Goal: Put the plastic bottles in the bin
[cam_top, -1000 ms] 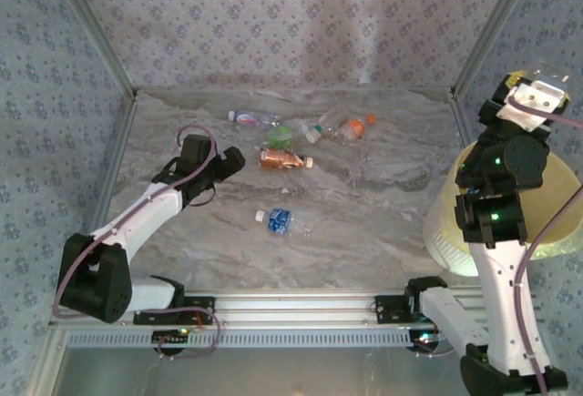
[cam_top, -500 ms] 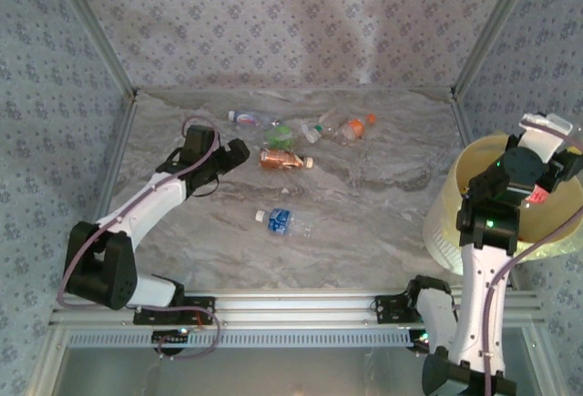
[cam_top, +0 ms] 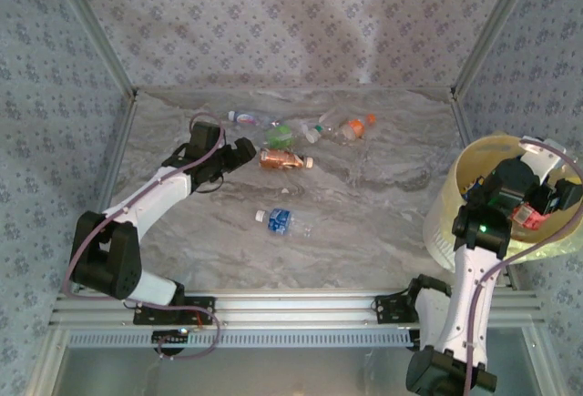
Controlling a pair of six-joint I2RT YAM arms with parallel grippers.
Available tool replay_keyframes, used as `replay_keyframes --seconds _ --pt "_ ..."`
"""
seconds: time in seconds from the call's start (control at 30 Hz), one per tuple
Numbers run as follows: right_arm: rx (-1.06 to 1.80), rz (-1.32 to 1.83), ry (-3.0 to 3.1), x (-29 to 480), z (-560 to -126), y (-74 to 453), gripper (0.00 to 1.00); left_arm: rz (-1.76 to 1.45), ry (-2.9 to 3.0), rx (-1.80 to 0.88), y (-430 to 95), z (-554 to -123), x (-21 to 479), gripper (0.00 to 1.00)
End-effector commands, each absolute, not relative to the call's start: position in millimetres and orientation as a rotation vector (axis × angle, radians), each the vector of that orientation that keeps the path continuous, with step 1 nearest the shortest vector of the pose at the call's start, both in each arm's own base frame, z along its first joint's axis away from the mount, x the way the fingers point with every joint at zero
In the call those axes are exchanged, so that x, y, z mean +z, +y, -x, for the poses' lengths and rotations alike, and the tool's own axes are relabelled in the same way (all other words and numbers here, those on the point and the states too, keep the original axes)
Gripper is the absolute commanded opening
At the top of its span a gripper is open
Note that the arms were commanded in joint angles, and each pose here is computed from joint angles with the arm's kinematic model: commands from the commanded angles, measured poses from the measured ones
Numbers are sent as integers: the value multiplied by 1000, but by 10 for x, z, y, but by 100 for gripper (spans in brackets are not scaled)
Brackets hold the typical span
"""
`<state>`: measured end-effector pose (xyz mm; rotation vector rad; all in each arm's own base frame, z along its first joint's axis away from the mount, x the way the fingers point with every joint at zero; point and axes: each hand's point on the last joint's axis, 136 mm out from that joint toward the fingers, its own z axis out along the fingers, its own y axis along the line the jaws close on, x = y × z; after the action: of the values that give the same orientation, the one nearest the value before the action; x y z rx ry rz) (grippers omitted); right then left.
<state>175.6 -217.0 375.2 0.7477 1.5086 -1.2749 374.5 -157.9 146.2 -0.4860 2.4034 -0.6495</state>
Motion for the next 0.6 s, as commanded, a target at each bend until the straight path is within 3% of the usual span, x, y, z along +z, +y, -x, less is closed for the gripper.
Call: replay_keyframes --seconds 0.0,0.1,0.43,0.57 --pt "-1304 -860 1436 3779 -1593 -2217 71 466 2375 -659 -1593 -3756 1580 98" --pt "-1301 -874 1415 3849 -1544 -2201 86 474 2371 -654 -1577 -3744 1564 98" --pt "-1212 -883 1338 4063 -1436 -2051 88 468 2377 -634 -1561 -3743 1556 98" --pt "-979 -749 1386 4118 -1705 -1836 100 492 2393 -627 -1547 -3730 1503 98"
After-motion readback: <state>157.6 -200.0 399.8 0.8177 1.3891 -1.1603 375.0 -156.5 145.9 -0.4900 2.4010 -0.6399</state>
